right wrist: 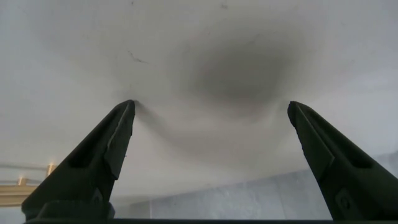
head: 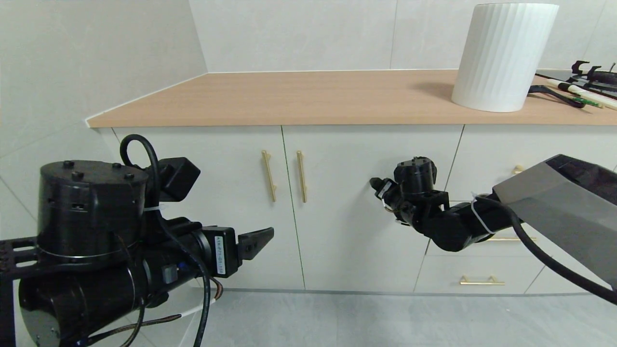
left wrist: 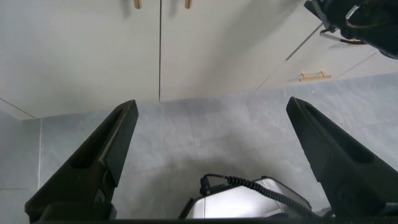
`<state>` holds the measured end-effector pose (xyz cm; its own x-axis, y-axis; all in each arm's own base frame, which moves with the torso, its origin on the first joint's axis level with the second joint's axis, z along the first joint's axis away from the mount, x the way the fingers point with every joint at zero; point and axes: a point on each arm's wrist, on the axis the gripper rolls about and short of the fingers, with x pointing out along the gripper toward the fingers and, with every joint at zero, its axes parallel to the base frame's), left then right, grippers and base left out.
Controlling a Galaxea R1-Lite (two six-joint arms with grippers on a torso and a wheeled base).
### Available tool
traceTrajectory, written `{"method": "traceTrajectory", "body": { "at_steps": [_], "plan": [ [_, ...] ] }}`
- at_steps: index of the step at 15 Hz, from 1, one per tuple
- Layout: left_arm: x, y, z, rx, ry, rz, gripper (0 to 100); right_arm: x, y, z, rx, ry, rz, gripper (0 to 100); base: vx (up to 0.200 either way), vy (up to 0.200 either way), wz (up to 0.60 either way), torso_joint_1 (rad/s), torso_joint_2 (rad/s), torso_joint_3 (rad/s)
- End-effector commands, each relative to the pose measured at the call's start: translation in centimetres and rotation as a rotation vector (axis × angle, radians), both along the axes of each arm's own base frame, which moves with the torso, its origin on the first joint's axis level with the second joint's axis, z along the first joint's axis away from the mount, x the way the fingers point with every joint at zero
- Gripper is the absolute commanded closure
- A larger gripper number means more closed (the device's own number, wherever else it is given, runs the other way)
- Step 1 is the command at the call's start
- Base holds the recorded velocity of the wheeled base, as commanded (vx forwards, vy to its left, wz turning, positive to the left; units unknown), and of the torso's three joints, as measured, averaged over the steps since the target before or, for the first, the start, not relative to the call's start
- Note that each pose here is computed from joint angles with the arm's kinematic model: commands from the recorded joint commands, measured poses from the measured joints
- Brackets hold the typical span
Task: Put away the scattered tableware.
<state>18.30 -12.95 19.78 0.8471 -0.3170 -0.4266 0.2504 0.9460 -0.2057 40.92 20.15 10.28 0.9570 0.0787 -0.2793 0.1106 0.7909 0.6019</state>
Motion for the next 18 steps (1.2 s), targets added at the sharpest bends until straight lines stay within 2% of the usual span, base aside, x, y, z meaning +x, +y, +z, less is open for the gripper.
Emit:
{"method": "traceTrajectory", "body": {
  "at_steps": [1,2,5,6,7,8,9,10,11,12,13,15,16,17,18],
  "plan": [
    [0.0,0.0,0.0,0.000,-0.001,0.001,0,-1.1,-0.1,1.4,0.007,-0.010,0.024,0,0.000,0.000,0.00,0.000,0.00,0.000],
    [0.0,0.0,0.0,-0.001,-0.002,0.001,0,-2.0,-0.3,2.0,0.014,-0.005,0.054,0,0.000,0.000,0.00,0.000,0.00,0.000],
    [-0.2,0.1,0.3,-0.001,-0.014,0.002,0,-6.6,-2.4,6.9,0.035,-0.055,0.201,0,0.000,0.000,0.00,0.000,0.00,0.000],
    [-0.2,0.2,0.4,-0.003,-0.020,0.005,0,-7.5,-2.9,8.0,0.027,-0.076,0.212,0,0.000,0.000,0.00,0.000,0.00,0.000],
    [-0.4,0.3,0.8,-0.014,-0.040,0.009,0,-8.9,-3.7,9.3,0.003,-0.108,0.218,0,0.000,0.000,0.00,0.000,0.00,0.000],
    [-1.1,0.9,1.9,-0.041,-0.093,0.006,0,-11.9,-5.3,11.4,-0.060,-0.165,0.221,0,0.000,0.000,0.00,0.000,0.00,0.000],
    [-1.6,1.2,2.2,-0.042,-0.110,0.002,0,-13.2,-6.0,12.0,-0.092,-0.185,0.220,0,0.000,0.000,0.00,0.000,0.00,0.000],
    [-3.3,2.7,2.4,-0.022,-0.154,-0.005,0,-17.7,-8.5,12.8,-0.216,-0.233,0.195,0,0.000,0.000,0.00,0.000,0.00,0.000],
    [-4.2,3.6,2.2,-0.002,-0.178,-0.005,0,-20.4,-10.0,13.1,-0.290,-0.265,0.189,0,0.000,0.000,0.00,0.000,0.00,0.000],
    [-5.5,4.7,1.8,0.013,-0.195,-0.001,0,-23.1,-11.6,13.4,-0.337,-0.305,0.172,0,0.000,0.000,0.00,0.000,0.00,0.000],
    [-6.5,5.6,1.5,0.009,-0.211,0.004,0,-24.6,-12.6,13.3,-0.354,-0.321,0.159,0,0.000,0.000,0.00,0.000,0.00,0.000],
    [-10.1,8.6,1.2,-0.040,-0.298,0.061,0,-29.9,-15.9,12.6,-0.427,-0.401,0.102,0,0.000,0.000,0.00,0.000,0.00,0.000],
    [-12.4,10.4,1.2,-0.077,-0.382,0.108,0,-32.7,-17.9,11.7,-0.470,-0.428,0.024,0,0.000,0.000,0.00,0.000,0.00,0.000],
    [-14.6,11.7,0.9,-0.090,-0.449,0.130,0,-35.0,-19.1,11.3,-0.491,-0.441,-0.043,0,0.000,0.000,0.00,0.000,0.00,0.000],
    [-16.9,12.9,0.4,-0.080,-0.493,0.154,0,-37.7,-20.0,10.7,-0.501,-0.445,-0.087,0,0.000,0.000,0.00,0.000,0.00,0.000]
  ]
}}
